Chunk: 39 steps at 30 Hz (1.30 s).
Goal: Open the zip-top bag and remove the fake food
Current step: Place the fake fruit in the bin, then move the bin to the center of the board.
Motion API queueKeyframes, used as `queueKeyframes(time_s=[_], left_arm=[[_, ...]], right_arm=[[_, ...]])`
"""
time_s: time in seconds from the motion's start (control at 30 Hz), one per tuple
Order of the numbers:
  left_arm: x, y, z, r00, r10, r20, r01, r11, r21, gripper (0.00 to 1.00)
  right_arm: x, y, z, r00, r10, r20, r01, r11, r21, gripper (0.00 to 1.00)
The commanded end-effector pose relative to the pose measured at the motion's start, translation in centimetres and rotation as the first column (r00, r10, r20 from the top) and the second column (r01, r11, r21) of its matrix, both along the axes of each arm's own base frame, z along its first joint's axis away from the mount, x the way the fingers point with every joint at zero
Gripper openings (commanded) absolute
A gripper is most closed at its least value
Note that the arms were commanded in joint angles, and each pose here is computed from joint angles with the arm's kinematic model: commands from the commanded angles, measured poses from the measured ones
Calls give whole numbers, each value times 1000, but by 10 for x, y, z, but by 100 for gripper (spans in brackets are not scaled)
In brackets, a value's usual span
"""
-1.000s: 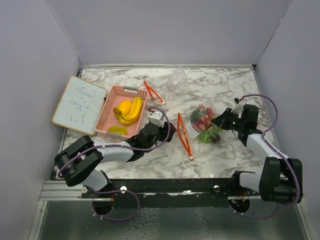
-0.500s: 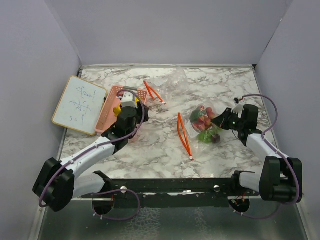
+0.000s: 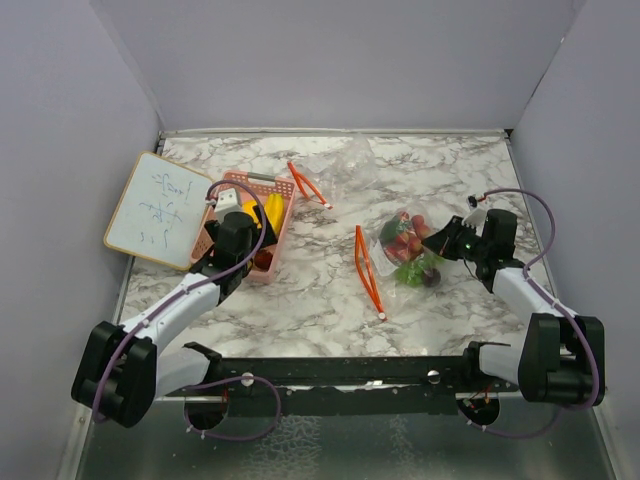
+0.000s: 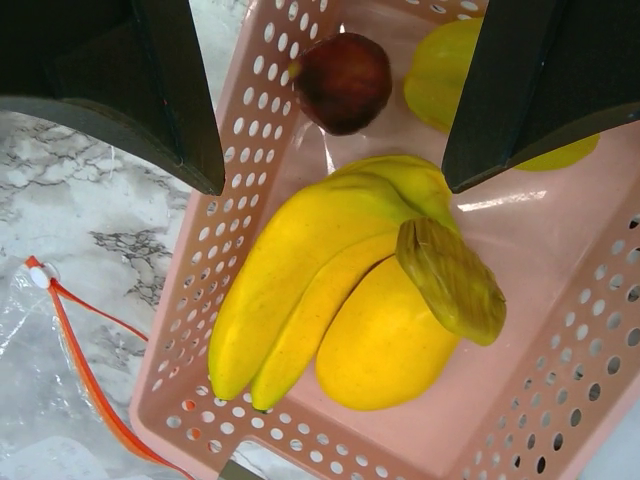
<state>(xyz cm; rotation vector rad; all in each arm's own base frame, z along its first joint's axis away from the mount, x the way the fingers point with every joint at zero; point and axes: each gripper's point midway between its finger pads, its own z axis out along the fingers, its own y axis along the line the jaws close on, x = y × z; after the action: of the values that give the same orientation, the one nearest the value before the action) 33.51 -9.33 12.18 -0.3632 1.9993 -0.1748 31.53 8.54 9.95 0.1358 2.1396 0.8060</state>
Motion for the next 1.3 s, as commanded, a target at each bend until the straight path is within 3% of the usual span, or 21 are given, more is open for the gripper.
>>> queueKeyframes(time_s=[0.0, 0.13, 0.3, 0.53, 0.73, 1.03, 1.27], left_arm=[[-3, -17, 10, 998, -53, 38, 57, 993, -105, 91], [-10, -61, 9, 978, -185, 97, 202, 954, -222, 89], [-30, -128, -9, 927, -373, 42, 375, 915, -149, 91], [-52, -185, -34, 868, -495, 23, 491, 853, -175, 87], [-73, -221, -58, 809, -588, -12, 578, 798, -174, 85], [-69, -202, -59, 842, -533, -85, 534, 845, -19, 83], [-63, -158, -74, 887, -439, -145, 442, 897, -10, 83]], right_arm=[[0, 3, 12, 999, 31, 37, -32, 999, 3, 2], [1, 3, 21, 998, 34, 51, -34, 999, 1, 2], [-4, 6, 31, 996, 48, 71, -48, 999, 9, 2], [-9, 6, 77, 983, 53, 174, -52, 999, -9, 2], [-13, 12, 54, 990, 84, 110, -87, 996, 23, 2], [-10, 9, 55, 991, 80, 108, -81, 997, 5, 2], [-12, 8, 50, 992, 73, 106, -74, 997, -3, 2]])
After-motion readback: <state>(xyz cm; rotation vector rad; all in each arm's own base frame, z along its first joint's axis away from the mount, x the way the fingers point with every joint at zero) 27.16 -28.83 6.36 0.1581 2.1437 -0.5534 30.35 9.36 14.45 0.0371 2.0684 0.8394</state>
